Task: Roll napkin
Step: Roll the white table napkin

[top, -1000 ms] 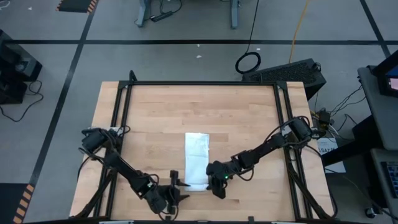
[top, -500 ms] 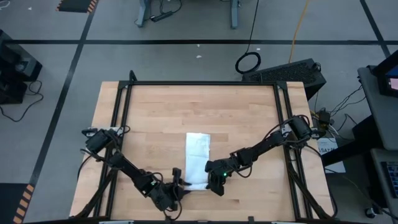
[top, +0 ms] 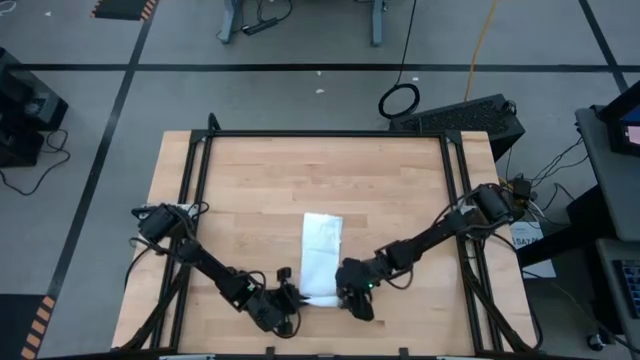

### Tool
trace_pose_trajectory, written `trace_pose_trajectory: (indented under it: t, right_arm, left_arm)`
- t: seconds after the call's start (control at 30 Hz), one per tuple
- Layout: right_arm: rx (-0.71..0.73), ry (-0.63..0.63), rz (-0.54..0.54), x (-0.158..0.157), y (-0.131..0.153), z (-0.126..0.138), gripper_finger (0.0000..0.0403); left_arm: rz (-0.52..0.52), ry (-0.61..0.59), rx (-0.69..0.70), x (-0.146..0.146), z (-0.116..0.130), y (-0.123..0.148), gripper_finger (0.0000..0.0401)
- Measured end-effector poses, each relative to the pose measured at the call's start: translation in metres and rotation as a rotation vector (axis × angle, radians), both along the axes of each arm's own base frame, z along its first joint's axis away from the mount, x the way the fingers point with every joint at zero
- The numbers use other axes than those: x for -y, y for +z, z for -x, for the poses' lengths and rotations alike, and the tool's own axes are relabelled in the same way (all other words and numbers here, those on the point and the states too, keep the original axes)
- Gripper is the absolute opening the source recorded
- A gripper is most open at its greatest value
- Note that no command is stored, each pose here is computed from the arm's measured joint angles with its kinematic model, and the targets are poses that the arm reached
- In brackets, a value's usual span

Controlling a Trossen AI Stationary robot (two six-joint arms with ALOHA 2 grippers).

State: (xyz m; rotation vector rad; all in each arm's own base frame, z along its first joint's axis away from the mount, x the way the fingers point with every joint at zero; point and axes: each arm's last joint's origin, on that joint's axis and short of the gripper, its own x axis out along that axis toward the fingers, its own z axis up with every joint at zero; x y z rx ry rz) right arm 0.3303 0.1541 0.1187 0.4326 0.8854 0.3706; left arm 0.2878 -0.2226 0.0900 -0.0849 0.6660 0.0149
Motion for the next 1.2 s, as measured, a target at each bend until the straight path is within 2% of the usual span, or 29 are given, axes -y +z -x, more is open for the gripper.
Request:
trace_pose_trajectory:
  t: [0.13,0.27,0.33,0.47,0.57,0.73,0.97,1.2]
  right_arm:
    - [0.092,0.039,0.238,-0.022,0.001,0.015,0.0175]
    - [0.307,0.019,0.454,-0.056,0.005,0.028,0.0182]
    - [0.369,0.022,0.556,-0.069,0.0,0.036,0.0182]
    - [0.503,0.025,0.715,-0.088,-0.007,0.044,0.0183]
    - [0.53,0.017,0.792,-0.093,-0.021,0.045,0.0184]
    - [0.564,-0.037,0.817,-0.091,-0.039,0.038,0.0196]
    - [0.61,-0.06,0.879,-0.09,-0.04,0.033,0.0208]
    - [0.536,-0.147,0.755,-0.074,-0.045,0.022,0.0195]
  left_arm:
    - [0.078,-0.006,-0.025,-0.003,-0.002,0.006,0.0028]
    - [0.163,0.031,-0.079,-0.01,-0.003,0.012,0.0028]
    - [0.208,0.058,-0.115,-0.016,-0.004,0.014,0.0028]
    - [0.283,0.079,-0.15,-0.025,-0.011,0.015,0.0028]
    - [0.331,0.09,-0.176,-0.031,-0.015,0.015,0.0028]
    - [0.369,0.088,-0.205,-0.037,-0.019,0.014,0.0028]
    - [0.377,0.086,-0.236,-0.039,-0.018,0.013,0.0028]
    - [0.394,0.101,-0.24,-0.039,-0.018,0.012,0.0028]
